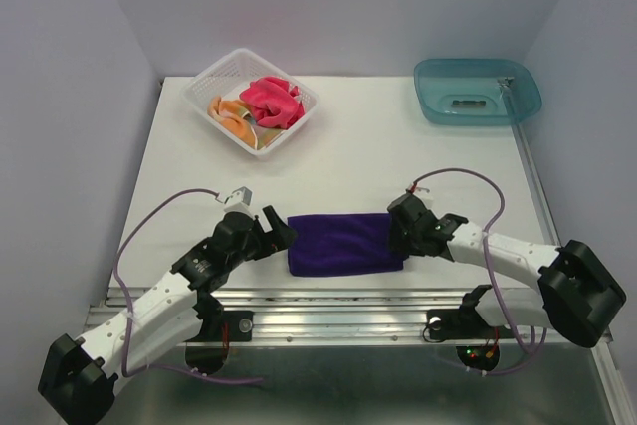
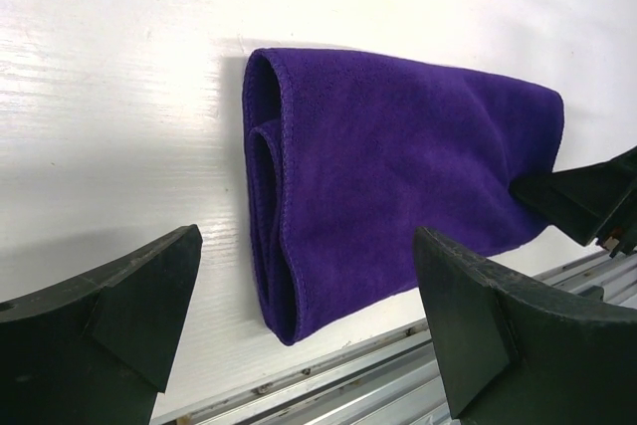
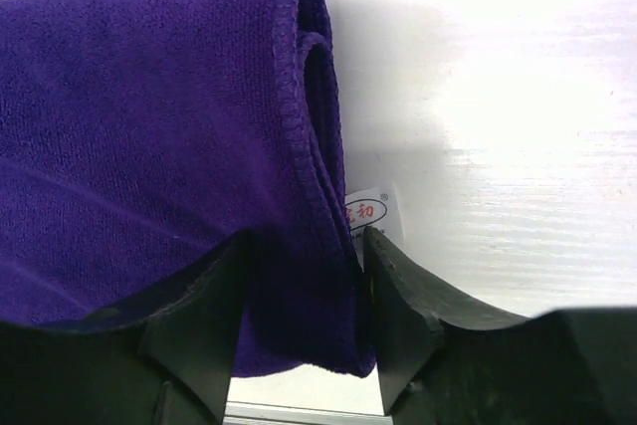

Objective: Fold and stack the towels
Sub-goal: Neatly place the folded towel into the bin

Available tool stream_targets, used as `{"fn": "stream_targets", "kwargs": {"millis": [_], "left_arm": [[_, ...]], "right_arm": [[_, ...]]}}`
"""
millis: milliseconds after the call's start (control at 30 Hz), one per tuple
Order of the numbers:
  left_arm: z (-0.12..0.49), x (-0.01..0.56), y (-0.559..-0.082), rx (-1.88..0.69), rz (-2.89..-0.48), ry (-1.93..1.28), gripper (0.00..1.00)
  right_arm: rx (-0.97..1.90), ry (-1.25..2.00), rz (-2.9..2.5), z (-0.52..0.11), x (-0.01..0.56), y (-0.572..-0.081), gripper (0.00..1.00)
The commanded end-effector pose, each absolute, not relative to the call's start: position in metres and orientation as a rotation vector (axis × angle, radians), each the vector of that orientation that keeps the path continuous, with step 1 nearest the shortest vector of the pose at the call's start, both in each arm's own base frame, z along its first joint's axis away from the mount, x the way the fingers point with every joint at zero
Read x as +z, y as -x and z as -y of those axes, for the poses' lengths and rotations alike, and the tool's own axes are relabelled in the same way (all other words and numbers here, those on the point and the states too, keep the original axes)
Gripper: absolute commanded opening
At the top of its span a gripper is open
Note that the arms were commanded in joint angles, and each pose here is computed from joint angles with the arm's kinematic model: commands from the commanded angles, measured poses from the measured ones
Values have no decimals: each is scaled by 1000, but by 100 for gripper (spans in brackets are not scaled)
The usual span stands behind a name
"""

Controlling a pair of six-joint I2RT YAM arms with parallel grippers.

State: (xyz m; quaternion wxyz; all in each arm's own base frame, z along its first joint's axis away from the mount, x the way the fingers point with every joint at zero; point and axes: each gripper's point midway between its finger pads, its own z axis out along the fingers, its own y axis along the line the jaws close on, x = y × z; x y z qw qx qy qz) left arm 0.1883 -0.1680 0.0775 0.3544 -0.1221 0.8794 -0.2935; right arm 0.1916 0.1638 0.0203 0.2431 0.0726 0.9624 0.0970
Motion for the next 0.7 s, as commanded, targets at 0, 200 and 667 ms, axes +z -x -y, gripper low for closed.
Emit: {"fn": "stream_targets", "kwargs": {"millis": [0,200,667], "left_arm": [[172,105,-200,-774,-2199,313,99],[165,105,-205,-723,-2186,345,99],[160,122,-214,-694,-2147,382,99]], "right_arm": [[215,-128,-2701,-162,2,-182,50],[273,-11,-2677,-179,2,-196,29],[-61,300,-2367,-194,74,-309,1]]}}
